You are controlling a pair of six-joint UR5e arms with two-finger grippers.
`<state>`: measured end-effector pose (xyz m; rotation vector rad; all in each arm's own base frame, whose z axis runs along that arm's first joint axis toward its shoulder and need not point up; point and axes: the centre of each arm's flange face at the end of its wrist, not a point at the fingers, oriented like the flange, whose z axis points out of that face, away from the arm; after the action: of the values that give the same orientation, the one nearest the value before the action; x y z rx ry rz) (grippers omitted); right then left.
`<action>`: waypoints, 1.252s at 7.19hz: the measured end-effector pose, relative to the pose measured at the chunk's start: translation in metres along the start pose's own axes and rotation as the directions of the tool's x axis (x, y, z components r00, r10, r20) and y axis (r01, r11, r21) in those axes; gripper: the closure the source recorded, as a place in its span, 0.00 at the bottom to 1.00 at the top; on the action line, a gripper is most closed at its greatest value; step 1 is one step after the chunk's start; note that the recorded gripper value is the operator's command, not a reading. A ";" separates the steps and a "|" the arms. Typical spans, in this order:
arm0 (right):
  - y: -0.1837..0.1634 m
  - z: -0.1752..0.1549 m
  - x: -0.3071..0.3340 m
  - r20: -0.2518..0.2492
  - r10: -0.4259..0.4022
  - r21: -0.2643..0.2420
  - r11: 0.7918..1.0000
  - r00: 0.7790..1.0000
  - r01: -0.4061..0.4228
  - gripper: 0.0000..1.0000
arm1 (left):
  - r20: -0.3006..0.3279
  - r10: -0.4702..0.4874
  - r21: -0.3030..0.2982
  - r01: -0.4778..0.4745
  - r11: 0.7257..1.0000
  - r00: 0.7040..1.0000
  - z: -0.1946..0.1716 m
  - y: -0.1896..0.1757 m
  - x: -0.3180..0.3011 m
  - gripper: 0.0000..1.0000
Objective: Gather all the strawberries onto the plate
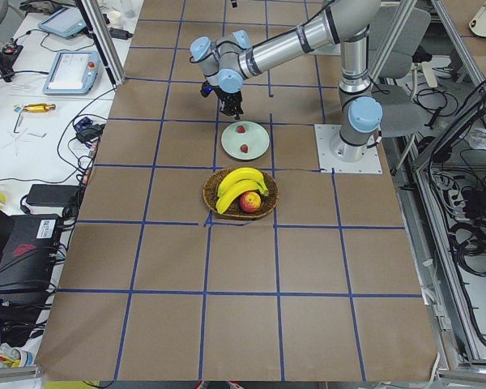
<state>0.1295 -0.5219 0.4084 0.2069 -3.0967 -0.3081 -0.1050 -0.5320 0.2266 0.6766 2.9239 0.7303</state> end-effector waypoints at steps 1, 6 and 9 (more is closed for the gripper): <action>0.000 0.000 0.001 0.002 0.004 -0.002 1.000 1.000 -0.004 0.00 | 0.017 0.013 -0.018 -0.013 1.000 1.000 0.004 0.003 -0.014 0.14; 0.009 -0.005 0.004 -0.041 0.031 -0.038 0.999 0.999 -0.033 0.00 | 0.084 0.003 0.039 -0.007 0.999 0.996 -0.028 0.013 -0.025 0.00; 0.008 -0.012 0.006 -0.056 0.035 -0.017 0.999 0.998 -0.036 0.00 | 0.119 -0.126 0.167 0.105 0.980 0.985 -0.093 0.032 -0.005 0.00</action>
<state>0.1226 -0.5172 0.4222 0.1564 -3.0375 -0.3227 -0.1026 -0.5496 0.3238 0.5371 2.8942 0.4268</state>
